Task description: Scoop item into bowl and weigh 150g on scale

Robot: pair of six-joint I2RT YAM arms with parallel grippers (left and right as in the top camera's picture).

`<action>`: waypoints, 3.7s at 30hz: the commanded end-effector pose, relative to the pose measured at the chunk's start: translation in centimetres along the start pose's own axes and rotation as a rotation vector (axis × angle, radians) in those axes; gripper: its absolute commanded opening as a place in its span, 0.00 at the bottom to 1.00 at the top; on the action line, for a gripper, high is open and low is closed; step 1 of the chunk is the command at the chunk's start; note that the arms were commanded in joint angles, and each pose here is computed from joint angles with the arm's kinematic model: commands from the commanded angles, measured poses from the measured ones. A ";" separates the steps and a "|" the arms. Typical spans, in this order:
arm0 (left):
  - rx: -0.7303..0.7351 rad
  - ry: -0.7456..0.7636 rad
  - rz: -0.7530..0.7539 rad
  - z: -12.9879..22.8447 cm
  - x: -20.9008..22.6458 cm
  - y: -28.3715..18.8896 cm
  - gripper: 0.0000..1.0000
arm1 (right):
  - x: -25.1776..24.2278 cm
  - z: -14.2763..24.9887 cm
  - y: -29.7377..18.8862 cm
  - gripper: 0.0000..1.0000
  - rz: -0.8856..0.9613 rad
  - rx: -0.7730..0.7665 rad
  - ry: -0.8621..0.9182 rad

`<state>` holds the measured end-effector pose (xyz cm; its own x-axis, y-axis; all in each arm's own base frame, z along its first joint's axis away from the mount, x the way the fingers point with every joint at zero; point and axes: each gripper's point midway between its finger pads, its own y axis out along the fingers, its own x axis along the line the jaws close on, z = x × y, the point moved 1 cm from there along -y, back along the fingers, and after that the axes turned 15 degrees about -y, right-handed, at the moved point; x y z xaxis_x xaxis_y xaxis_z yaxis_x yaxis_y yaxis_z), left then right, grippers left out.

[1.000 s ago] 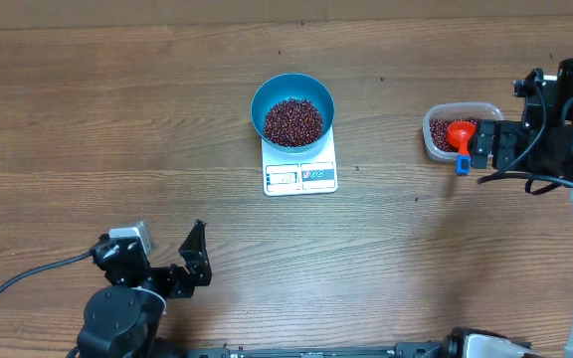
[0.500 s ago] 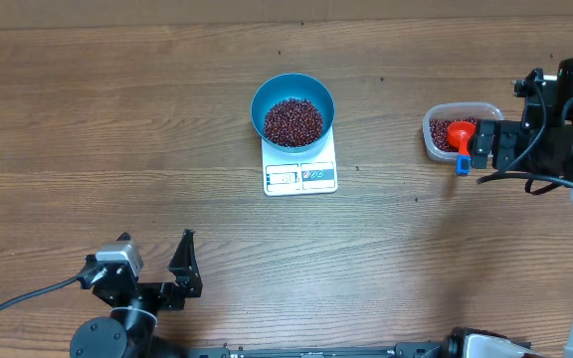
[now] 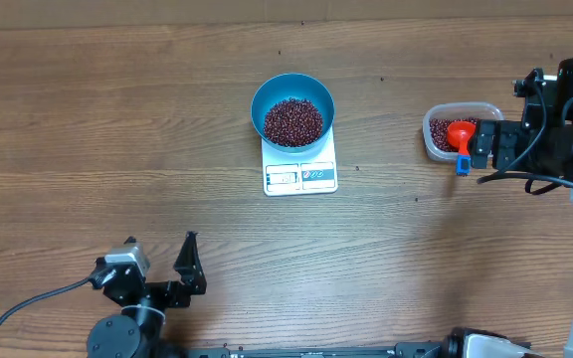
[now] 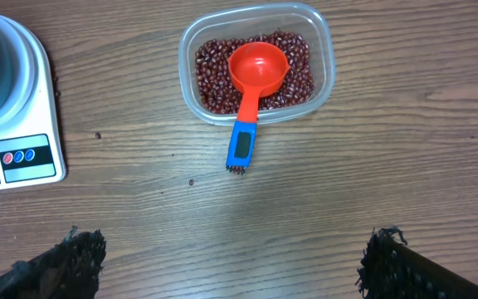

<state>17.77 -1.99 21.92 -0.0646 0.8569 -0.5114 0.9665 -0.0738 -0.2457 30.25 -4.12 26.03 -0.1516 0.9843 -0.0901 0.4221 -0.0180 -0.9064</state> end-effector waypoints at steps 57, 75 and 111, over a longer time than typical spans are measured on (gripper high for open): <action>-0.040 0.268 0.090 6.0 0.8 6.9 0.99 | 0.1 -0.6 -0.5 1.00 -0.003 -0.026 -0.006; -0.147 0.321 -0.009 3.6 2.1 6.8 1.00 | 0.1 -0.6 -0.5 1.00 -0.003 -0.026 -0.006; -0.244 0.378 -0.094 0.2 4.7 6.6 1.00 | 0.1 -0.6 -0.5 1.00 -0.003 -0.026 -0.006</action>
<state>23.21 4.15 17.73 -0.2698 0.9561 -0.1147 0.9627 0.2650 -0.0554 30.26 -4.11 26.04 -0.1517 0.9843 -0.0899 0.4225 -0.0177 -0.9062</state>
